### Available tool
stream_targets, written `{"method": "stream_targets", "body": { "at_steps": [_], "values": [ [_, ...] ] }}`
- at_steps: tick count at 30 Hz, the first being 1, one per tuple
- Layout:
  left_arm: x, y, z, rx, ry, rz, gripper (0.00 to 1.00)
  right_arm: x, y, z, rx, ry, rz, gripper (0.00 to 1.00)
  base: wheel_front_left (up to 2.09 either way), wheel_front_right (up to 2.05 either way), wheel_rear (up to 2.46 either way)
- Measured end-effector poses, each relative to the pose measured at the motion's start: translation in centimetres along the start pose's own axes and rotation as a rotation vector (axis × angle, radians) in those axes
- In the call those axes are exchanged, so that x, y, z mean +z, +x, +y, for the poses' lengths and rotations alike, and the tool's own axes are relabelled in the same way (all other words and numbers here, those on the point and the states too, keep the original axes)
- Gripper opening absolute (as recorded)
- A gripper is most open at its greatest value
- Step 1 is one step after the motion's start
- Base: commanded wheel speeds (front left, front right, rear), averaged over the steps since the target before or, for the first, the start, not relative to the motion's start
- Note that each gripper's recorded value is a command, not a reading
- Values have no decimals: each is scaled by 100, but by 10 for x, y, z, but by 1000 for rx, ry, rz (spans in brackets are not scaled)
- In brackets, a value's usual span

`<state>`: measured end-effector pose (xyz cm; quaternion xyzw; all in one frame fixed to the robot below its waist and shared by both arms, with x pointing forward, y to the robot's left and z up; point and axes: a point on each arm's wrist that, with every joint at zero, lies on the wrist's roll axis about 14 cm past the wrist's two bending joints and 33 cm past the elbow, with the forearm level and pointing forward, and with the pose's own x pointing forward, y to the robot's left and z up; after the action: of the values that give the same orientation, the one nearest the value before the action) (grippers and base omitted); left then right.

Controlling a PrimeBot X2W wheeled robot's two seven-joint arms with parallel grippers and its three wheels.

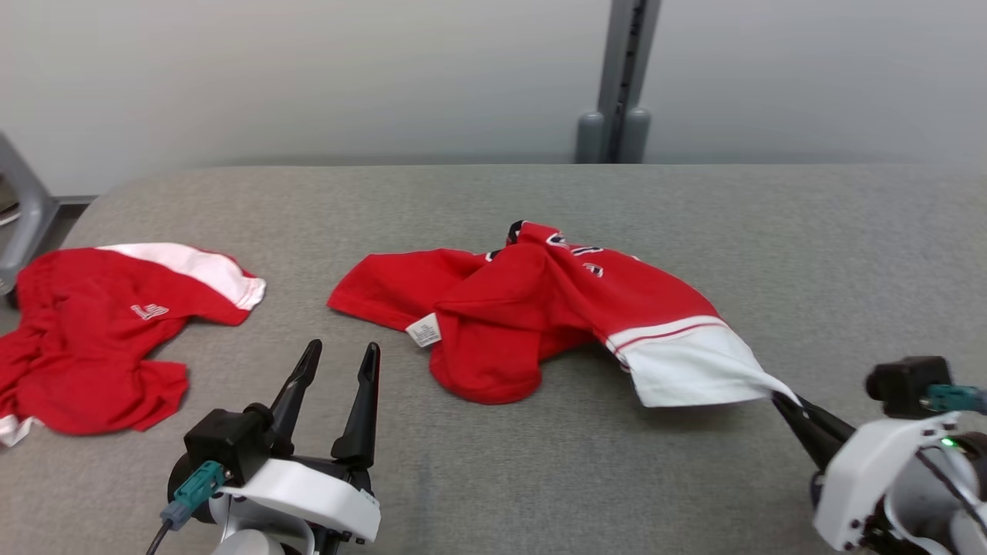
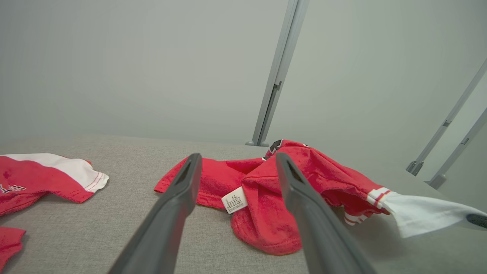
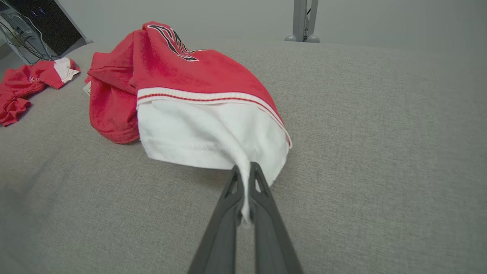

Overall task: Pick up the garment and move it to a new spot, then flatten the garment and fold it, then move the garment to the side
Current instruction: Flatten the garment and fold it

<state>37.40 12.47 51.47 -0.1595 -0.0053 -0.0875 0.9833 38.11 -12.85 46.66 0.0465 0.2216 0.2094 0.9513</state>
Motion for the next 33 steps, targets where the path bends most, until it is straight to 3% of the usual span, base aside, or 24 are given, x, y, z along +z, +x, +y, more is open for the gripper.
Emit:
{"method": "stream_targets", "body": {
  "at_steps": [6,12,22,23,24,28,33],
  "values": [
    [-10,9,-14,-46,1,34,100,-6,-41,-32,-73,37,39,0,0,0,0],
    [-18,12,-16,-61,6,60,100,-39,-77,-61,-163,86,169,0,0,0,0],
    [-23,3,-4,-27,15,88,100,-93,-86,-81,-250,109,349,0,0,0,0],
    [-22,3,-2,-23,17,87,100,-96,-85,-81,-255,109,353,43,0,0,0],
    [-22,2,-1,-20,19,86,100,-95,-83,-81,-256,112,347,100,0,0,0],
    [-21,0,0,-14,18,89,100,-85,-71,-66,-227,139,282,100,0,0,0],
    [-16,1,2,-12,29,85,100,-38,-63,-48,-179,136,82,100,0,0,0]
  ]
}}
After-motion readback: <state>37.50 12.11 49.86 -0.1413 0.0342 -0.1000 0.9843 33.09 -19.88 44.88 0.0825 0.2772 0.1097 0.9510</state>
